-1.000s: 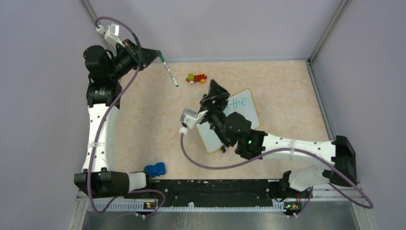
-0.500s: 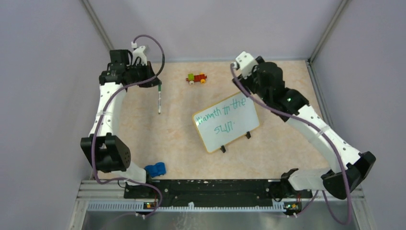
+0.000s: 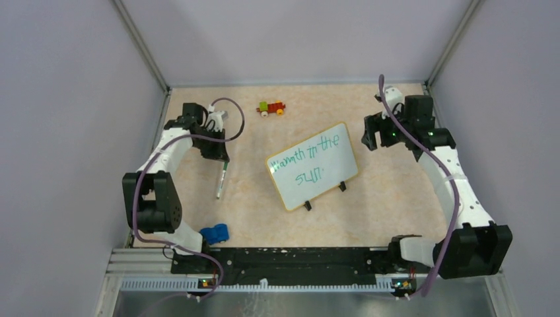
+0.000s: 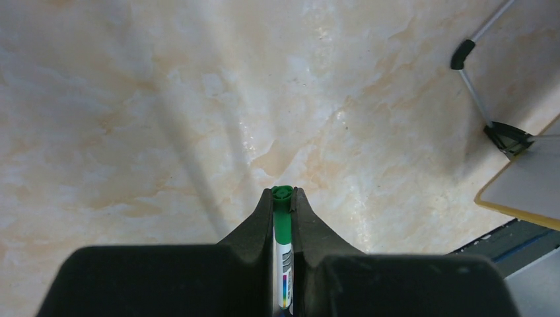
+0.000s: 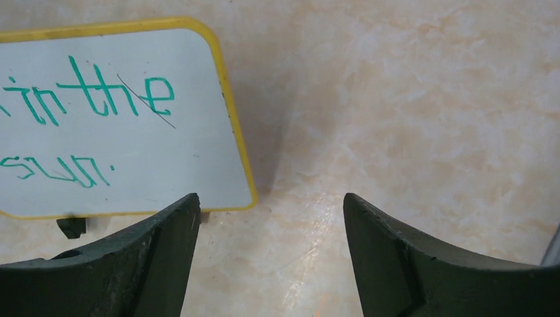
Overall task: Write a sentence on the whiteboard
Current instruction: Put down the whiteboard marker at the center of the board.
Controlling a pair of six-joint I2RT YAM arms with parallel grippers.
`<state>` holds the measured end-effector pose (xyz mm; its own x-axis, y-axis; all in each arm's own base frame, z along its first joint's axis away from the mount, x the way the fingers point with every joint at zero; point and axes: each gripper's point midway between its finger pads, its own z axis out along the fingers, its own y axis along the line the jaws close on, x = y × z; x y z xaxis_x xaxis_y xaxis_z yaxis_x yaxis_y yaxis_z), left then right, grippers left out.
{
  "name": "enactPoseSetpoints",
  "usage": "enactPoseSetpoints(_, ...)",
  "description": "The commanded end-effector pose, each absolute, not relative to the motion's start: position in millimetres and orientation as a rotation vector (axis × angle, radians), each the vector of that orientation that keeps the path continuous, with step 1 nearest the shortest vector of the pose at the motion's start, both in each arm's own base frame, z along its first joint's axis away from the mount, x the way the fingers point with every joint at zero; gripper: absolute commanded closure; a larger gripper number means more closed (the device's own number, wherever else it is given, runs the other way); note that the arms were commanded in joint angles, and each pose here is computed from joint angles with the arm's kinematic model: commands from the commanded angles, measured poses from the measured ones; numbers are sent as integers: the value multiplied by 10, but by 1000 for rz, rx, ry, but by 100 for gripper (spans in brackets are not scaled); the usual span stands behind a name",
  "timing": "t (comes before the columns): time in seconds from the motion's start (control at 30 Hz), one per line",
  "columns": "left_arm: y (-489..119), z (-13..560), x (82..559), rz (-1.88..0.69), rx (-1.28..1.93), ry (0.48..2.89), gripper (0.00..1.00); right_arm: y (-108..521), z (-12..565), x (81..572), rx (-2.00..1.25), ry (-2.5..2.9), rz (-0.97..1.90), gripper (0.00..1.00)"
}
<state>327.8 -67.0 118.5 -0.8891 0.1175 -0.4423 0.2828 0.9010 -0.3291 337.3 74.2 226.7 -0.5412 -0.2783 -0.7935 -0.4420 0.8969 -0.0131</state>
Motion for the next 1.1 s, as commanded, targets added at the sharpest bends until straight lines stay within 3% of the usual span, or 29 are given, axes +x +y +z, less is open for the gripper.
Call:
enactPoseSetpoints(0.0,-580,925,3431,-466,263,2642,100,768,2282,3294,-477,2139,386,23)
enactPoseSetpoints(0.6,-490,303,3329,-418,190,2776,92,685,2008,3281,-419,2192,505,20)
enactPoseSetpoints(0.8,-487,399,3381,-420,198,2778,67,702,2021,3271,-433,2198,520,20)
enactPoseSetpoints(1.0,-518,825,3524,-436,247,2703,14,696,2119,3287,-454,2190,512,19)
enactPoseSetpoints(1.07,-507,1038,3627,-423,264,2662,5,686,2180,3312,-454,2181,514,18)
